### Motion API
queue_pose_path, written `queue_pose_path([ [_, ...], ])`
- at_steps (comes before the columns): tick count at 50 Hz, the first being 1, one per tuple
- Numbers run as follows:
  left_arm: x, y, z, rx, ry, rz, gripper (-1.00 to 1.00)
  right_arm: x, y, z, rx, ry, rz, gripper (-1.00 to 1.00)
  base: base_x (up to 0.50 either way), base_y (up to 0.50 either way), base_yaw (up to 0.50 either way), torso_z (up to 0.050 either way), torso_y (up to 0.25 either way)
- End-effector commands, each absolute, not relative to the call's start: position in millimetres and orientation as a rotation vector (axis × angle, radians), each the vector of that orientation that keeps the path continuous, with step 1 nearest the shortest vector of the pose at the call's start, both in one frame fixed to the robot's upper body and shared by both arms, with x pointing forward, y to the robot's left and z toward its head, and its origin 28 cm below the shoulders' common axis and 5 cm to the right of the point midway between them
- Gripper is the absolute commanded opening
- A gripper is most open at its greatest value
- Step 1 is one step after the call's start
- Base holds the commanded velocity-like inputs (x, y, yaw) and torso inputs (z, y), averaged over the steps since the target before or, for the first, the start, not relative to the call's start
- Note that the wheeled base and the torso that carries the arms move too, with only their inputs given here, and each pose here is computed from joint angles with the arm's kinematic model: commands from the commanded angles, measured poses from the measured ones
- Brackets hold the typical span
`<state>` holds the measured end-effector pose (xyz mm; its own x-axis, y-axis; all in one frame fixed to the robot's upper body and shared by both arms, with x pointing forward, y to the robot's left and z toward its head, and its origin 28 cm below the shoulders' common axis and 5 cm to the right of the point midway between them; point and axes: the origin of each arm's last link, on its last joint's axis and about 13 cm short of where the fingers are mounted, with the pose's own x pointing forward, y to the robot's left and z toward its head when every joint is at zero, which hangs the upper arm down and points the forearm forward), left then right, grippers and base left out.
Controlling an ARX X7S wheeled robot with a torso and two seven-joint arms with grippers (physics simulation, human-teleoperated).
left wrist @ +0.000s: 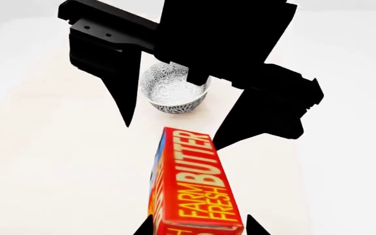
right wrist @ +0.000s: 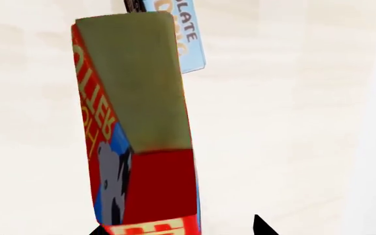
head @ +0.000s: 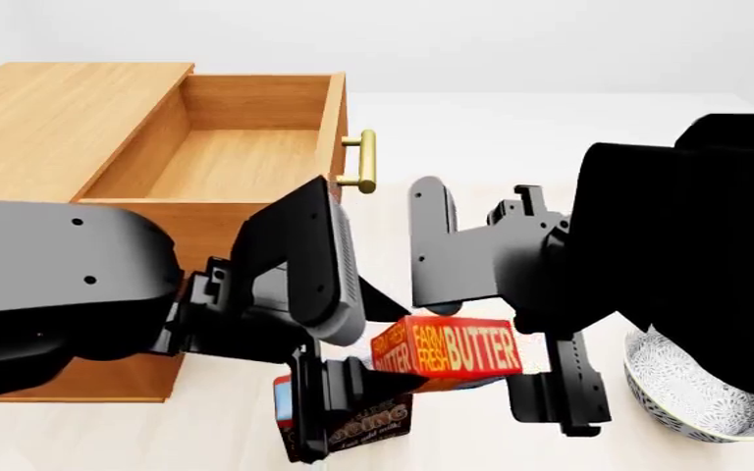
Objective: Put the butter at the back in the top drawer of the cabinet and close it.
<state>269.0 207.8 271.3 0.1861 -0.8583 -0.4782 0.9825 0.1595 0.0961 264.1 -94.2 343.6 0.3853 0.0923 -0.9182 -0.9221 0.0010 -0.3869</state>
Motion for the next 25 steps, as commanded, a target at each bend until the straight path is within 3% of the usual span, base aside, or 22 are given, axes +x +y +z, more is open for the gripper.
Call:
queue_pose_path([
  [1,267.5,217.6,283.6,0.408,0.305,-1.316,-1.0,266.6,-103.2,343.0,-1.299,0.857,0.95,1.0,0.0,0.0,0.0,0.0,0.0],
  [15,261.9,238.7,295.9,0.354,0.255,-1.216,-1.0,271.3,-123.8,341.5,-1.245,0.851,0.908,1.0,0.0,0.0,0.0,0.0,0.001],
  [25,251.8,256.6,306.0,0.276,0.17,-1.1,-1.0,272.9,-143.5,337.3,-1.153,0.727,0.804,1.0,0.0,0.0,0.0,0.001,0.001],
])
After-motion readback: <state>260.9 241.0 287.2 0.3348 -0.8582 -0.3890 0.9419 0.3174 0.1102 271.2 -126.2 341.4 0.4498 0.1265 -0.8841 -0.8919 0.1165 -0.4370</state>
